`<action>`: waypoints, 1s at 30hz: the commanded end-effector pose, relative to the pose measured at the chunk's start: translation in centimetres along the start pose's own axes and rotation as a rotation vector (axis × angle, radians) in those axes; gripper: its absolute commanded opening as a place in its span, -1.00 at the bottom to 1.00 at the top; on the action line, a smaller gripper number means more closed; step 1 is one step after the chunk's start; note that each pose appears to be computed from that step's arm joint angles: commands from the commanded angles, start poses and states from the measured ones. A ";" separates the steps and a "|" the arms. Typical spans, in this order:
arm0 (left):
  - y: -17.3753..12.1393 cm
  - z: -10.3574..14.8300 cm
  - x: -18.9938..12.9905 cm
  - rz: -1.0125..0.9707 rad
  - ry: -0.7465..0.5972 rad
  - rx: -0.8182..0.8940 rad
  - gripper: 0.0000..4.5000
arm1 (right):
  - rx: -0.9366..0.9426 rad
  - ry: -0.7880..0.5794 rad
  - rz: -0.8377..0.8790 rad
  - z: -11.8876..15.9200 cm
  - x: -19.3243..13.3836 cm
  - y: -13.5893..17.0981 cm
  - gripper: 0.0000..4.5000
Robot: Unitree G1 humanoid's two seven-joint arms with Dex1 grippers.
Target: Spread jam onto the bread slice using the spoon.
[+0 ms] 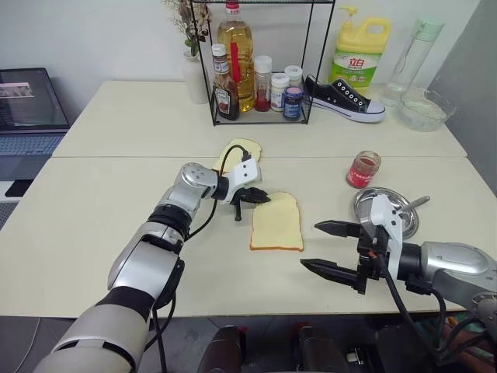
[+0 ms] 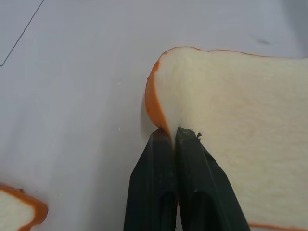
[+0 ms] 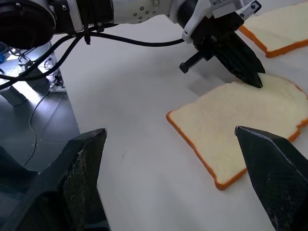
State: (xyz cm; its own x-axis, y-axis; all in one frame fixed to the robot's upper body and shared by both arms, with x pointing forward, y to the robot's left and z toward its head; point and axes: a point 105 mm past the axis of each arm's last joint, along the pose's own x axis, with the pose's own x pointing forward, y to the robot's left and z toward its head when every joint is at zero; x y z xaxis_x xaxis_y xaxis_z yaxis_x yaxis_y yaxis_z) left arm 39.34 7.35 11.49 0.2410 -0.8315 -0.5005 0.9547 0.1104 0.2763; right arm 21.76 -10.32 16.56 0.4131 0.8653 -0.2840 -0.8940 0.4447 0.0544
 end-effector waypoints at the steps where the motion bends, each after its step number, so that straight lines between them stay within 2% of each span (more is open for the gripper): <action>1: -0.2 0.7 -0.1 -0.025 -0.024 0.039 -0.78 | -0.029 -0.039 0.020 0.9 0.1 0.3 1.00; 2: -0.2 0.7 -0.1 -0.022 -0.025 0.039 -0.72 | -0.026 -0.040 0.018 0.9 0.1 0.2 1.00; 6: 0.2 0.7 -0.5 0.003 -0.014 0.056 -0.14 | -0.016 -0.039 -0.004 0.7 -0.2 -0.3 1.00; 11: 1.6 1.2 -2.7 0.074 0.000 0.118 0.57 | 0.004 -0.066 -0.109 1.1 -1.9 -2.2 1.00; 14: 3.0 1.7 -4.9 0.182 0.019 0.179 0.98 | 0.045 -0.122 -0.230 1.4 -3.6 -3.9 1.00; 15: 3.2 1.8 -5.2 0.201 0.021 0.189 0.99 | 0.053 -0.131 -0.253 1.4 -3.9 -4.2 1.00; 17: 3.0 3.5 -6.1 0.233 -0.078 0.182 0.99 | 0.093 -0.208 -0.469 1.5 -6.3 -7.0 1.00; 19: 2.7 4.3 -6.3 0.243 -0.121 0.179 0.99 | 0.116 -0.240 -0.563 1.3 -7.7 -8.1 1.00; 21: 0.0 8.0 -5.5 0.187 -0.345 0.143 0.99 | 0.183 -0.273 -0.816 -0.6 -11.4 -10.4 1.00; 23: -3.2 10.2 -4.5 0.118 -0.472 0.136 0.99 | 0.270 -0.299 -0.996 -2.9 -14.4 -11.3 1.00; 27: -5.2 11.0 -3.2 0.106 -0.499 0.102 0.99 | 0.308 -0.290 -1.104 -4.6 -16.6 -11.8 1.00; 30: -6.6 12.2 -2.3 0.067 -0.548 0.047 0.99 | 0.415 -0.362 -1.150 -5.8 -17.8 -13.0 1.00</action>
State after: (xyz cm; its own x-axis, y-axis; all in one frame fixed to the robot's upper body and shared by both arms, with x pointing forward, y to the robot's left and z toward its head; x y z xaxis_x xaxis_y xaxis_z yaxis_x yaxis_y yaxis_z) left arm 31.40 2.80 20.01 0.1963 -0.9804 -0.0133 0.9232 0.1803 0.3393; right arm 24.88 -31.86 14.49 0.9883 -0.0460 -0.1457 0.0791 0.9698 0.2308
